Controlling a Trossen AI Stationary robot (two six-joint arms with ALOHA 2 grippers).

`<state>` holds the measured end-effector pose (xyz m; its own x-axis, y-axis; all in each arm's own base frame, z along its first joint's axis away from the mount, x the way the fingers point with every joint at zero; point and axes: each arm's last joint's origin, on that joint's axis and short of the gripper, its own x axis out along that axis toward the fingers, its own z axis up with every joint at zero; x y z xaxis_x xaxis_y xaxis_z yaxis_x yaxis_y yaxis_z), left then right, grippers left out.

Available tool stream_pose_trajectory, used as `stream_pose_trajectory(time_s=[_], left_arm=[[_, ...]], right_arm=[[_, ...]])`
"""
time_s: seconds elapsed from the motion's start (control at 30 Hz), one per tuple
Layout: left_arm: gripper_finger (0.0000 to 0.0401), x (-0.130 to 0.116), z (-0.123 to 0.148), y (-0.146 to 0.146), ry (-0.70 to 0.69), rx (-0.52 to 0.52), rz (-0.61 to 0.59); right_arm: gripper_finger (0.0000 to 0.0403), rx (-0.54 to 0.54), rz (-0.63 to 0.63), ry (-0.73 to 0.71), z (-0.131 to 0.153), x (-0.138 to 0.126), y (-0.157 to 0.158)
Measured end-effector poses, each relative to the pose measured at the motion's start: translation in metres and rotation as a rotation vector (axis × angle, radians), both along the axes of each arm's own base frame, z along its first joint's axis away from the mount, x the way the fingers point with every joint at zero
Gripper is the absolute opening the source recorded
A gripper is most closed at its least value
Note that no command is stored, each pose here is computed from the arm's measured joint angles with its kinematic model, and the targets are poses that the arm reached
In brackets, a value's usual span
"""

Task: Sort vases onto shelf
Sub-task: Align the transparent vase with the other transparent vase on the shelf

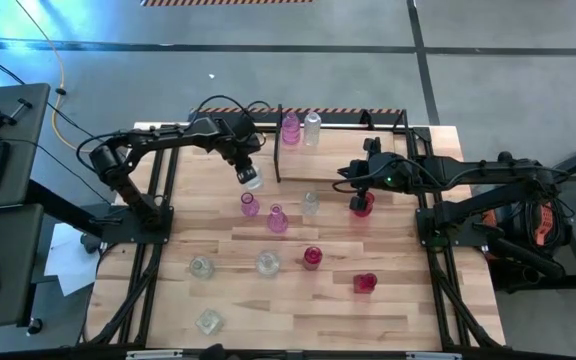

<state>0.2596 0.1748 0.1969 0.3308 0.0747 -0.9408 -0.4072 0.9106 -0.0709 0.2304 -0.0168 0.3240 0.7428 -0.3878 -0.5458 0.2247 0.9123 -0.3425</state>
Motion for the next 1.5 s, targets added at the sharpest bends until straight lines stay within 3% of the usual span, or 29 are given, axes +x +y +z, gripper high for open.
stream_pose_trajectory(time_s=[0.3, 0.53, 0.97, 1.13, 1.37, 1.5], left_arm=[[0.0024, -0.006, 0.006, -0.005, 0.023, 0.0, 0.001], [0.0024, -0.017, 0.032, -0.01, -0.018, 0.08, 0.019], [0.0023, -0.02, 0.155, -0.025, -0.191, 0.346, 0.018], [0.0023, -0.014, 0.191, -0.032, -0.292, 0.408, -0.009], [0.0022, 0.01, 0.198, -0.03, -0.306, 0.42, -0.056], [0.0023, 0.033, 0.186, -0.028, -0.271, 0.402, -0.113]], right_arm=[[0.0, -0.004, 0.002, 0.002, 0.0, 0.0, 0.0], [0.0, -0.007, -0.001, 0.002, 0.0, 0.0, 0.0], [0.0, -0.042, -0.03, 0.024, -0.001, -0.001, -0.003], [0.0, -0.033, -0.117, 0.094, -0.006, -0.008, -0.016], [0.0, 0.067, -0.279, 0.188, -0.016, -0.022, -0.033], [0.0, 0.104, -0.267, 0.183, -0.027, -0.021, -0.03]])
